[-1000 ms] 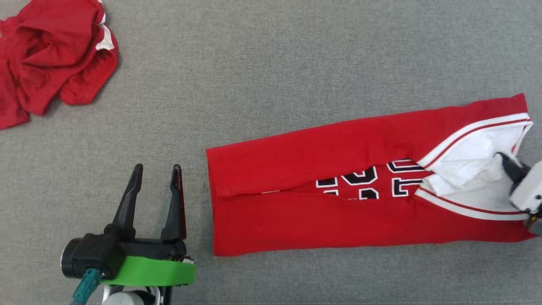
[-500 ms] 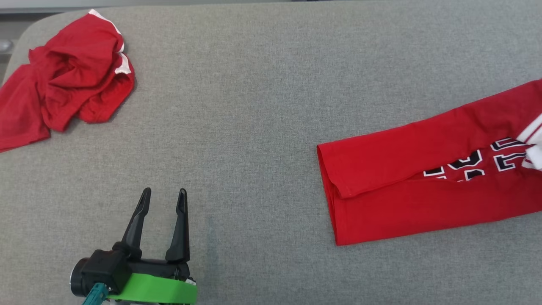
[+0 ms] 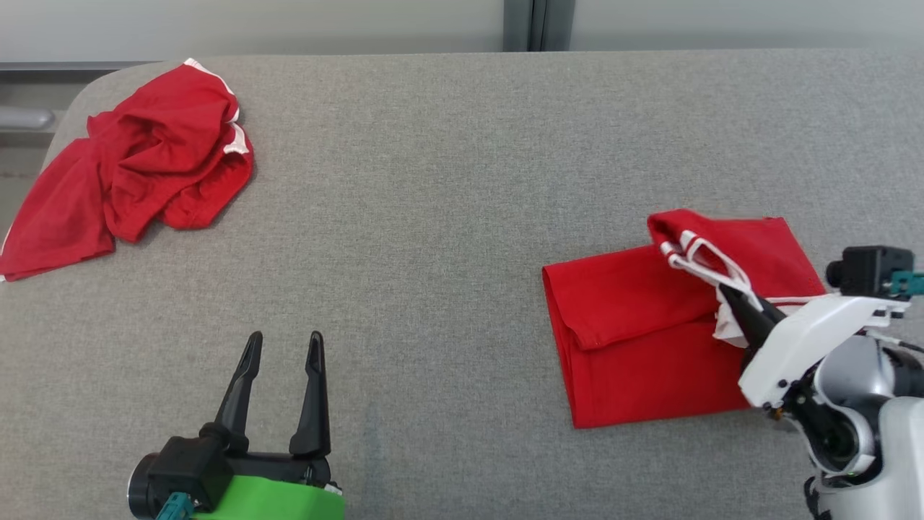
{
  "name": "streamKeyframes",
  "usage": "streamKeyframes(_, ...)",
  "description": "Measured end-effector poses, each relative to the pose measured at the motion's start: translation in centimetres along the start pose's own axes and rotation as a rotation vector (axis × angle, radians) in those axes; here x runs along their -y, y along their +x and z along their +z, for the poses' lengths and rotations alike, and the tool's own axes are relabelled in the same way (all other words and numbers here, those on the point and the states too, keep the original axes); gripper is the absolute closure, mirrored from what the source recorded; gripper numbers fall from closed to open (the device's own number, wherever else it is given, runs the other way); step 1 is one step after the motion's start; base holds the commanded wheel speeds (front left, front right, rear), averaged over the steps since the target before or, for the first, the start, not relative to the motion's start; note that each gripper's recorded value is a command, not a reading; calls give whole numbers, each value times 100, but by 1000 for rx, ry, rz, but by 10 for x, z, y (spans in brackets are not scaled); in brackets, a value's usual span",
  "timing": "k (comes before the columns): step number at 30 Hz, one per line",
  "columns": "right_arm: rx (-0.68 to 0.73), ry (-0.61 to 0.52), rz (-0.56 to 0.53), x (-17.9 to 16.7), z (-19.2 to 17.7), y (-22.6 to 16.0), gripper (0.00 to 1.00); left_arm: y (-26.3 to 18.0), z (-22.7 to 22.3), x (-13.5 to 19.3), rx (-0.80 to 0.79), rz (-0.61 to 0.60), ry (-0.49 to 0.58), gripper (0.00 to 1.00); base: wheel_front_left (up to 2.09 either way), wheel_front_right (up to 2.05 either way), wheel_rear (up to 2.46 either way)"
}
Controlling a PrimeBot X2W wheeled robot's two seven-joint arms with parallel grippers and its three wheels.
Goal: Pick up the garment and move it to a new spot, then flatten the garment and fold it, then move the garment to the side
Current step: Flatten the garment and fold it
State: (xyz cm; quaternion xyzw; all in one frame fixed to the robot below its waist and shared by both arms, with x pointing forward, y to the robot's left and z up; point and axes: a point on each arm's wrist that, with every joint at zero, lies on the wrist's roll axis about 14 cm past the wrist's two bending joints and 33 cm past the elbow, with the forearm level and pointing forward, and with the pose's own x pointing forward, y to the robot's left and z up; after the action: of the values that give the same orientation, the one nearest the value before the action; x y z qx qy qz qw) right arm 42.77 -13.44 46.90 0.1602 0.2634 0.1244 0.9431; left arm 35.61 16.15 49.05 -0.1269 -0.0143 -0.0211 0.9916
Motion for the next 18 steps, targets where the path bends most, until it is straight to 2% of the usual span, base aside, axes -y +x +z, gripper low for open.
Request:
streamKeyframes(8, -12, 61, 41, -15, -40, 19, 100, -7, 0, 3, -1, 4, -12, 0, 0, 0, 0)
streamKeyframes(18, -15, 84, 108, -40, -53, 37, 100, -13, -2, 8, -7, -5, -20, 0, 0, 0, 0)
